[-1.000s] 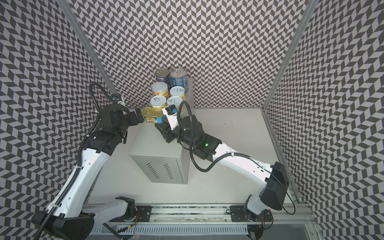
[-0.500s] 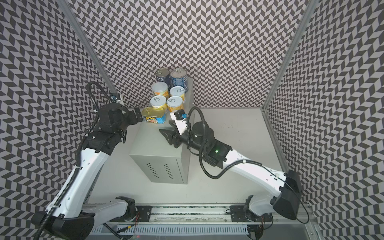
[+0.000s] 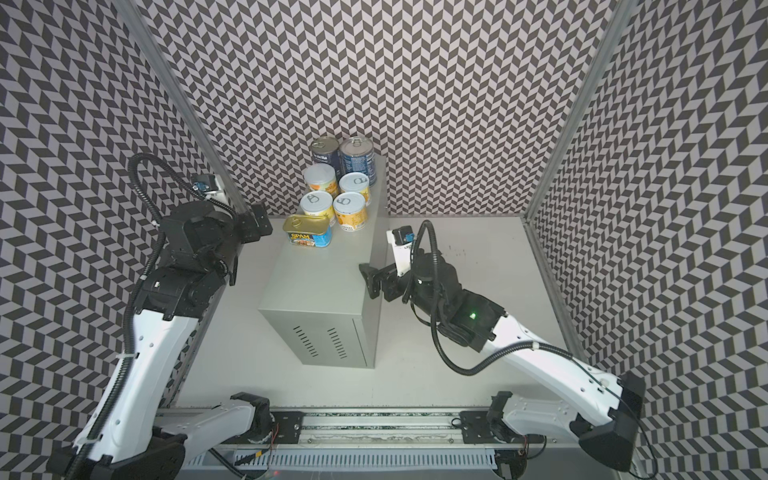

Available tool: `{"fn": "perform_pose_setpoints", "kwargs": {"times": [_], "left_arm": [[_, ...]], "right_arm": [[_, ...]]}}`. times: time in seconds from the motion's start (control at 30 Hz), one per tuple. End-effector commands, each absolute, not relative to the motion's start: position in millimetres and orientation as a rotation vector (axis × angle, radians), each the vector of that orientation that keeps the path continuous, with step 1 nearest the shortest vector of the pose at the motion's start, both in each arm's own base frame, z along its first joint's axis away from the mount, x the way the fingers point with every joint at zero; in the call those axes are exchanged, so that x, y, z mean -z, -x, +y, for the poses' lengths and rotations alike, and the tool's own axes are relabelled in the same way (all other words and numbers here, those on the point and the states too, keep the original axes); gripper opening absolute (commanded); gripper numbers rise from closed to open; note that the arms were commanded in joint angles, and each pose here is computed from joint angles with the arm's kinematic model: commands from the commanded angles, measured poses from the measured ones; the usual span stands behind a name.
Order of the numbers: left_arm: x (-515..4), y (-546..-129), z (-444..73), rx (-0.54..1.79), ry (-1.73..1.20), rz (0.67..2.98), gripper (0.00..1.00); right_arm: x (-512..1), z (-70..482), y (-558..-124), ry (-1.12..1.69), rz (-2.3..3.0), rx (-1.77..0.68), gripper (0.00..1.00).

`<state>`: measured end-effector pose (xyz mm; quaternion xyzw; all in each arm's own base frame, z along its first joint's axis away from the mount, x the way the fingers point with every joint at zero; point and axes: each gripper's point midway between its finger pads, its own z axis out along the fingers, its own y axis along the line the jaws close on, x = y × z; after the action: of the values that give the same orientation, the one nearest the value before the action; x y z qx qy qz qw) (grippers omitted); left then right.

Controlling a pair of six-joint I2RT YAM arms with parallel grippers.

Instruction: Place and organize the canned foods onto the counter

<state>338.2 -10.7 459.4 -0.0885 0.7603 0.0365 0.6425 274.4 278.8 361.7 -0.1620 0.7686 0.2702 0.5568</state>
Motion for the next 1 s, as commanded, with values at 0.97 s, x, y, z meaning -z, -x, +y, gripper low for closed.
{"fn": "perform_pose_setpoints", "kwargs": {"times": [0.97], "left_arm": [[-216, -409, 40, -0.093, 0.231, 1.815, 1.00]], "right_arm": [[-175, 1, -435, -0.159, 1.838, 0.080, 0.99]]}}
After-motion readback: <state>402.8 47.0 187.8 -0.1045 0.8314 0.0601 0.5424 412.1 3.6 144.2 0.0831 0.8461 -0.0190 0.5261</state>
